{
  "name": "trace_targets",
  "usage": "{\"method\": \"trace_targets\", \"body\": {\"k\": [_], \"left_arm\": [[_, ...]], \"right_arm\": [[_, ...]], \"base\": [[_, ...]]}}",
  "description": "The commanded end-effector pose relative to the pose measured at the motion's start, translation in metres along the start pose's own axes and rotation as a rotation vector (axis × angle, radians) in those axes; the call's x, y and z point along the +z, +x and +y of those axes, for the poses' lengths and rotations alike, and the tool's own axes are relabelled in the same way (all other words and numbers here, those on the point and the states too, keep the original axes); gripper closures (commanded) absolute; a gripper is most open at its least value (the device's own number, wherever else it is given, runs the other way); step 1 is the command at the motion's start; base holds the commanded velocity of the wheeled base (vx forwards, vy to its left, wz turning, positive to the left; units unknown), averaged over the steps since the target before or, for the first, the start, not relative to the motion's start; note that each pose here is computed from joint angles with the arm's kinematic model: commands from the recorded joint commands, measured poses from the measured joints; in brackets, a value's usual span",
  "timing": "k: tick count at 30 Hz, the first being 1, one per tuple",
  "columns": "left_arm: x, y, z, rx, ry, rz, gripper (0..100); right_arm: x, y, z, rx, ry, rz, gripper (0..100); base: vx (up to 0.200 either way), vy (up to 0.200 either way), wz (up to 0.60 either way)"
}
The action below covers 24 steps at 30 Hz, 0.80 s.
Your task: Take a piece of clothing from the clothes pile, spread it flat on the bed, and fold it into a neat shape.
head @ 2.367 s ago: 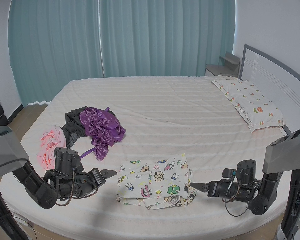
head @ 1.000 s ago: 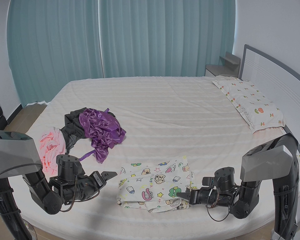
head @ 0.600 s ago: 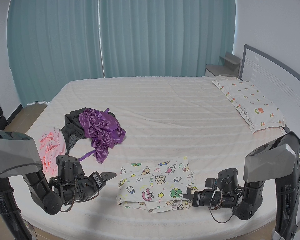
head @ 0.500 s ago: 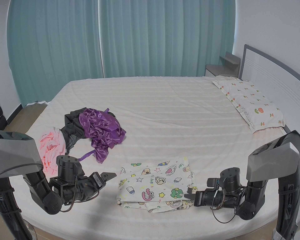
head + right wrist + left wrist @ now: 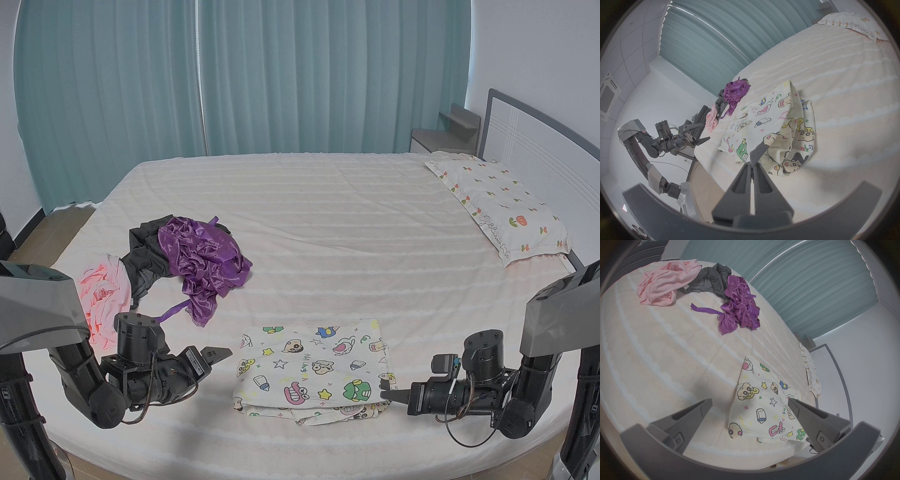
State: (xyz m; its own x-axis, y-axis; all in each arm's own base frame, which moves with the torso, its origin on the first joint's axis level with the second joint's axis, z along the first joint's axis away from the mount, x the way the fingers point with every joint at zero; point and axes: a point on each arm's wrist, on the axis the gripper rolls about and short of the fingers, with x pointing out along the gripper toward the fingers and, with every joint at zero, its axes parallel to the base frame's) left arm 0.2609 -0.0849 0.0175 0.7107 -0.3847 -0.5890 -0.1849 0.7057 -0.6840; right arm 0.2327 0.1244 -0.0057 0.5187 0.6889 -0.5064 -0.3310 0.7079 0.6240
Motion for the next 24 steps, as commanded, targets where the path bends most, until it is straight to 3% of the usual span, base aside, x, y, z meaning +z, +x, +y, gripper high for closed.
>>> {"method": "trace_targets", "body": {"k": [1,7,19,20,22,24], "left_arm": [[0.000,0.000,0.001,0.004,-0.003,0.000,0],[0.001,0.000,0.002,0.005,-0.005,-0.002,0],[-0.001,0.004,0.004,0.014,-0.007,0.009,0],[0.000,0.004,0.004,0.011,-0.008,0.005,0],[0.000,0.005,0.004,0.005,-0.009,0.001,0],[0.000,0.005,0.005,-0.003,-0.008,0.002,0]], "right_arm": [[-0.002,-0.002,-0.002,-0.008,0.005,0.009,100],[-0.014,0.002,-0.007,-0.031,0.001,0.064,100],[-0.025,-0.014,-0.020,-0.096,-0.132,0.132,100],[-0.023,-0.015,-0.019,-0.094,-0.140,0.123,0],[-0.021,-0.014,-0.018,-0.090,-0.143,0.112,0],[-0.003,-0.008,-0.011,-0.065,-0.179,0.031,0]], "base": [[0.000,0.000,0.00],[0.000,0.000,0.00],[0.000,0.000,0.00],[0.000,0.000,0.00],[0.000,0.000,0.00],[0.000,0.000,0.00]]}}
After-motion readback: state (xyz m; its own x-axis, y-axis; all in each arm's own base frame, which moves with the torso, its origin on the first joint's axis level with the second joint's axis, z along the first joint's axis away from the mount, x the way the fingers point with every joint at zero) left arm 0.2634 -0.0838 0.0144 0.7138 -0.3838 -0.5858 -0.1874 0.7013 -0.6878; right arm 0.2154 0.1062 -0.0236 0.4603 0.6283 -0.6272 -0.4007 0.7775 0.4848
